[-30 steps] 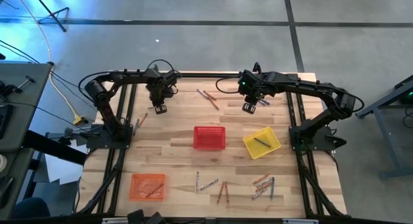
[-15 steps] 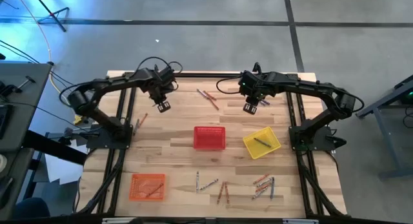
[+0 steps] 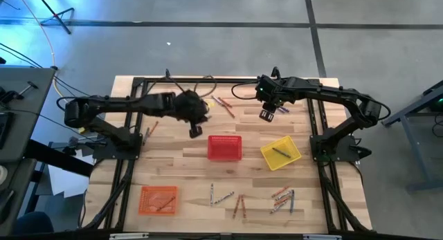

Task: Sort crayons
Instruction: Put the gray crayon into the red bin, then put the blue crayon into the yellow bin

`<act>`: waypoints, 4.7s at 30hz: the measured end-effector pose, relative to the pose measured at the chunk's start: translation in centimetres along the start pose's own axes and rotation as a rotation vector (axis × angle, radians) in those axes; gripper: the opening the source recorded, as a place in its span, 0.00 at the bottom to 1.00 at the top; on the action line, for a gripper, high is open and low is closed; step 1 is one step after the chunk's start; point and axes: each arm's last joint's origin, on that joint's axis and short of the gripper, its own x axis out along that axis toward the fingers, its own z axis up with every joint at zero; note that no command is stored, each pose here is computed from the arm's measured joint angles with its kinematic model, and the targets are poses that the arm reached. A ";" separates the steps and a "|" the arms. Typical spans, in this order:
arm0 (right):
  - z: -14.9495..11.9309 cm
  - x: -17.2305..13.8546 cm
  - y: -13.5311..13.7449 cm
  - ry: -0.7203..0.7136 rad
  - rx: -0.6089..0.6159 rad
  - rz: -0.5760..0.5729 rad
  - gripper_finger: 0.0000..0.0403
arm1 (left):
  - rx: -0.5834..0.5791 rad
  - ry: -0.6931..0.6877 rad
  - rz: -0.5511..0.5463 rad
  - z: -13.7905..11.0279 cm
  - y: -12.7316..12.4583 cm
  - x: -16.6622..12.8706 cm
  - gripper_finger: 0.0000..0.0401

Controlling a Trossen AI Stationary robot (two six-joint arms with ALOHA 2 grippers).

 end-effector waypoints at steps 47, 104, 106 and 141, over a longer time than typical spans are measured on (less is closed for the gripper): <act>2.7 -0.4 -0.2 -0.279 0.024 -0.022 0.24 | 0.077 -0.096 -0.122 -0.3 -9.3 8.3 0.16; -6.6 7.8 -8.4 0.378 0.346 0.014 0.24 | 0.141 -0.188 0.042 1.0 -8.2 6.2 0.21; -6.5 7.8 -8.1 0.376 0.325 0.017 0.24 | 0.141 -0.187 0.043 1.0 -8.2 6.2 0.21; -7.3 9.4 -7.0 0.343 0.286 -0.023 0.32 | 0.146 -0.163 0.044 0.7 -8.1 6.2 0.21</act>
